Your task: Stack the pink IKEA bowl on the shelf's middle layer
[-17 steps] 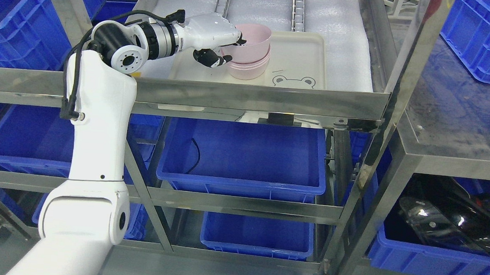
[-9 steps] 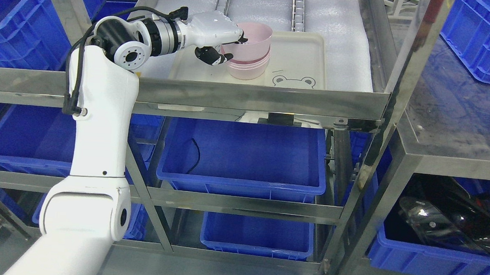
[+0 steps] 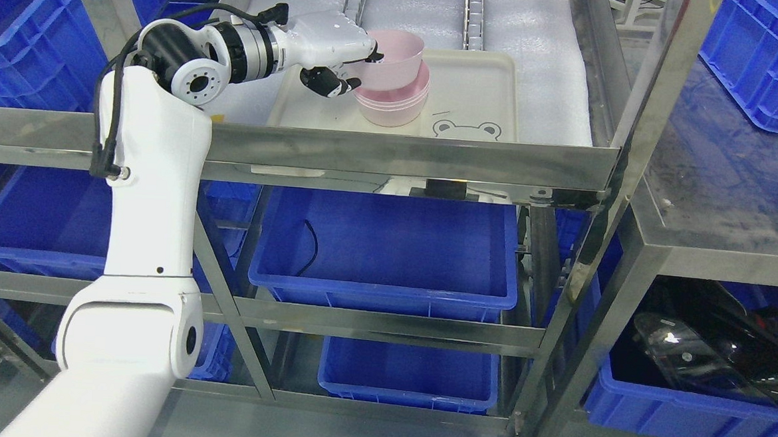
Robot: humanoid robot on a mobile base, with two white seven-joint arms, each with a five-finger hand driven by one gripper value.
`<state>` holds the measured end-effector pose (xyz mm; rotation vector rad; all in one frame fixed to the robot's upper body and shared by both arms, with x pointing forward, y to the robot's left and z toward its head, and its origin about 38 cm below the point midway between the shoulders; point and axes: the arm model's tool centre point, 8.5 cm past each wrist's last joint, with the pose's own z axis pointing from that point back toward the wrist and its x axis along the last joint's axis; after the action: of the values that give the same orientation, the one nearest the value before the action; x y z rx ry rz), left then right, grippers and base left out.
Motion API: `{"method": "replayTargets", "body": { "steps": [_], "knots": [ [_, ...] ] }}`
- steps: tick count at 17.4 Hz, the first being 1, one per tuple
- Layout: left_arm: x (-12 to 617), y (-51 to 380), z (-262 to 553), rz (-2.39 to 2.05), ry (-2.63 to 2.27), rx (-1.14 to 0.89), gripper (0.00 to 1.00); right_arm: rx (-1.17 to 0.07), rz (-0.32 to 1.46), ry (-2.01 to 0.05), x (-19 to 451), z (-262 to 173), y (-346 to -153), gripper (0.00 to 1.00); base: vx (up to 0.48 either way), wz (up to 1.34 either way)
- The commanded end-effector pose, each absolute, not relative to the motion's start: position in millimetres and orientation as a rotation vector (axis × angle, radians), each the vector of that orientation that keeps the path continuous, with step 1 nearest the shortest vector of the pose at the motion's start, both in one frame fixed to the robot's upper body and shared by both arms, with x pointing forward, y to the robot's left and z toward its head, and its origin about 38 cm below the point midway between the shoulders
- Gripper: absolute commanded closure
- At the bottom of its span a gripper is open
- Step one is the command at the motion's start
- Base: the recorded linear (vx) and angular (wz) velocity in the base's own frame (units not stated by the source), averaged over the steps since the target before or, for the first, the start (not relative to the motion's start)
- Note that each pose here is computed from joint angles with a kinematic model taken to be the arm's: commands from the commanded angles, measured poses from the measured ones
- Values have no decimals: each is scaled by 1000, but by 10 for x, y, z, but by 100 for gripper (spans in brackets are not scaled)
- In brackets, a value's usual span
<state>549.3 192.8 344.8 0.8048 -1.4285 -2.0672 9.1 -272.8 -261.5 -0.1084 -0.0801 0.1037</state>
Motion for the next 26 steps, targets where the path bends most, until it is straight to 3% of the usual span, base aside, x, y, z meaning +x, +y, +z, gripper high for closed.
{"method": "replayTargets", "body": {
  "steps": [1, 4, 5, 7, 8, 14, 17, 21, 26],
  "knots": [
    [5507, 1931, 3405, -2053, -1443, 793, 73, -125, 105, -75, 13, -2607, -2839, 0, 0, 0],
    [5514, 1970, 3398, -2049, -1436, 796, 70, -125, 105, -75, 13, -2607, -2839, 0, 0, 0],
    [5514, 1990, 3425, -2042, -1440, 803, 59, -125, 105, -75, 13, -2607, -2839, 0, 0, 0],
    [5489, 2040, 3561, -1997, -1496, 825, 24, -125, 105, -75, 13, -2607, -2839, 0, 0, 0],
    [5406, 2112, 3767, -1901, -1630, 822, 15, -125, 105, -75, 13, -2607, -2839, 0, 0, 0],
    [5040, 1734, 4045, -1621, -2191, 229, 10, -125, 105, -75, 13, -2607, -2839, 0, 0, 0],
    [4689, 1200, 3539, -1606, -2290, -119, 9, -125, 105, -75, 13, -2607, -2839, 0, 0, 0],
    [4091, 634, 2513, -1686, -2248, -406, 8, -125, 105, -75, 13, -2607, -2839, 0, 0, 0],
    [3264, 579, 1125, -1546, -2011, -680, 8, -125, 105, -75, 13, -2607, -2839, 0, 0, 0]
  ]
}}
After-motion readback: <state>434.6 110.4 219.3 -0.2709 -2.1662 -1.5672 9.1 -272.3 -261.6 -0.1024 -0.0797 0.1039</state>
